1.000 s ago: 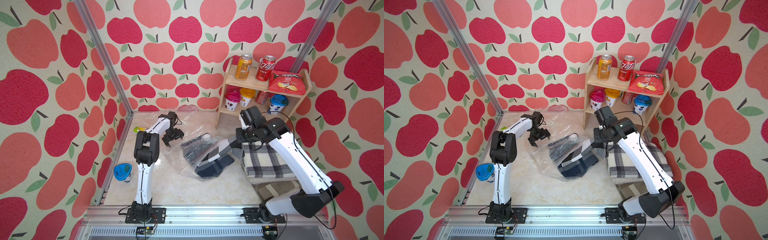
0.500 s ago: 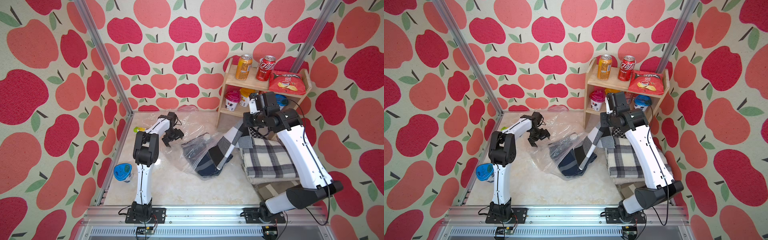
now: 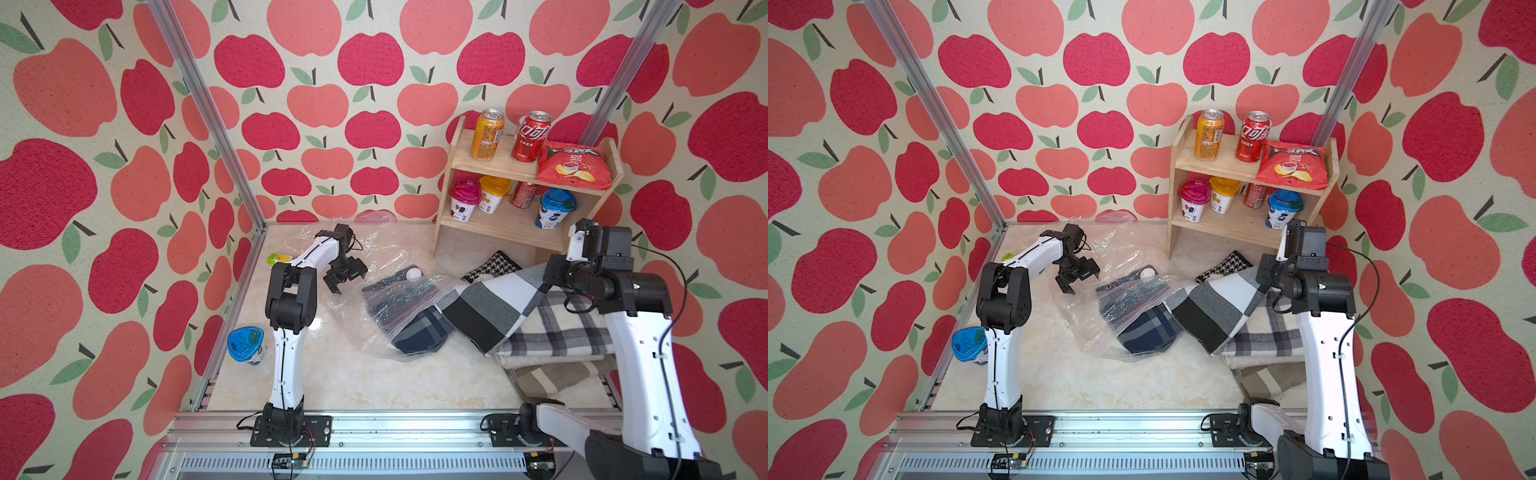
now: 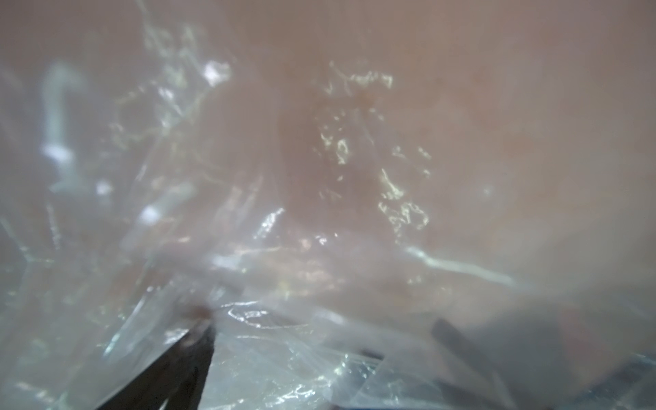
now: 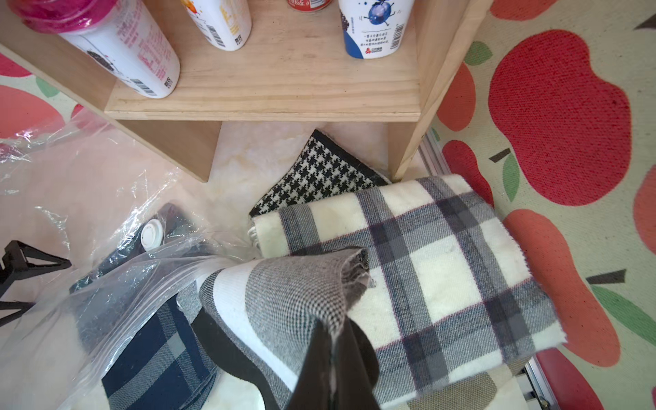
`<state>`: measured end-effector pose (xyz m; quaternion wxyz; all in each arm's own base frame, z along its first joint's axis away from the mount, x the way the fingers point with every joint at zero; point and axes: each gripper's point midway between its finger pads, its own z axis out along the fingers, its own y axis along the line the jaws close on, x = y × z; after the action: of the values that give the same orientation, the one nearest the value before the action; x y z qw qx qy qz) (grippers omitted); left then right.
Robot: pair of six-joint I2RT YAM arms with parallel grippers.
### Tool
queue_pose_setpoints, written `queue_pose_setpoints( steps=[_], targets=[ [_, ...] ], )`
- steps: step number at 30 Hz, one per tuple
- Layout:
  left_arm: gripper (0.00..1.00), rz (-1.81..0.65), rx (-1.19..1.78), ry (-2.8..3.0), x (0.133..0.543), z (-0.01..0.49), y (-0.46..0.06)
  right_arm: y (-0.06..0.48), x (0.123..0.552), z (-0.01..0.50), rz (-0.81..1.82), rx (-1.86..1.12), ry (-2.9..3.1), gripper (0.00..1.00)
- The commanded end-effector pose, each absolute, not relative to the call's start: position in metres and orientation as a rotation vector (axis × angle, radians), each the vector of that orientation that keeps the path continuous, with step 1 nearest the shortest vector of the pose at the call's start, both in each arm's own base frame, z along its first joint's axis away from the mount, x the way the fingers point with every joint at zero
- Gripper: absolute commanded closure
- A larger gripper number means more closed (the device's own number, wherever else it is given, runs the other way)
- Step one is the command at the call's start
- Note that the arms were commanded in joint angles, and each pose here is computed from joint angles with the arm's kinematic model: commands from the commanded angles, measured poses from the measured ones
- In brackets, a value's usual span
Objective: Take the scarf out of the vacuum bag
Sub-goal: Take out the scarf from the vacuum bag, then adjust the scarf at the center of the board.
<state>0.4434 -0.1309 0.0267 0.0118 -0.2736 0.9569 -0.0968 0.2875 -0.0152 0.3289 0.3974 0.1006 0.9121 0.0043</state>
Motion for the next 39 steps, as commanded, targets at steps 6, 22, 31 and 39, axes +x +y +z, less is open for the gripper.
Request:
queue_pose_setpoints(
  steps=[6,22,31,39],
  targets=[
    [0.02,-0.204,-0.898,3.102,0.417,-0.019,-0.118,-0.048,0.275,0.356,0.085,0.46,2.095,1.0],
    [0.02,-0.209,-0.892,3.104,0.418,-0.021,-0.117,-0.097,0.252,0.295,0.163,0.843,2.087,1.0],
    [0.02,-0.215,-0.892,3.109,0.417,-0.023,-0.118,-0.109,0.223,0.24,0.28,1.224,2.065,1.0],
    [0.02,-0.215,-0.89,3.109,0.418,-0.023,-0.118,-0.109,0.178,0.174,0.217,1.648,2.086,1.0]
  ],
)
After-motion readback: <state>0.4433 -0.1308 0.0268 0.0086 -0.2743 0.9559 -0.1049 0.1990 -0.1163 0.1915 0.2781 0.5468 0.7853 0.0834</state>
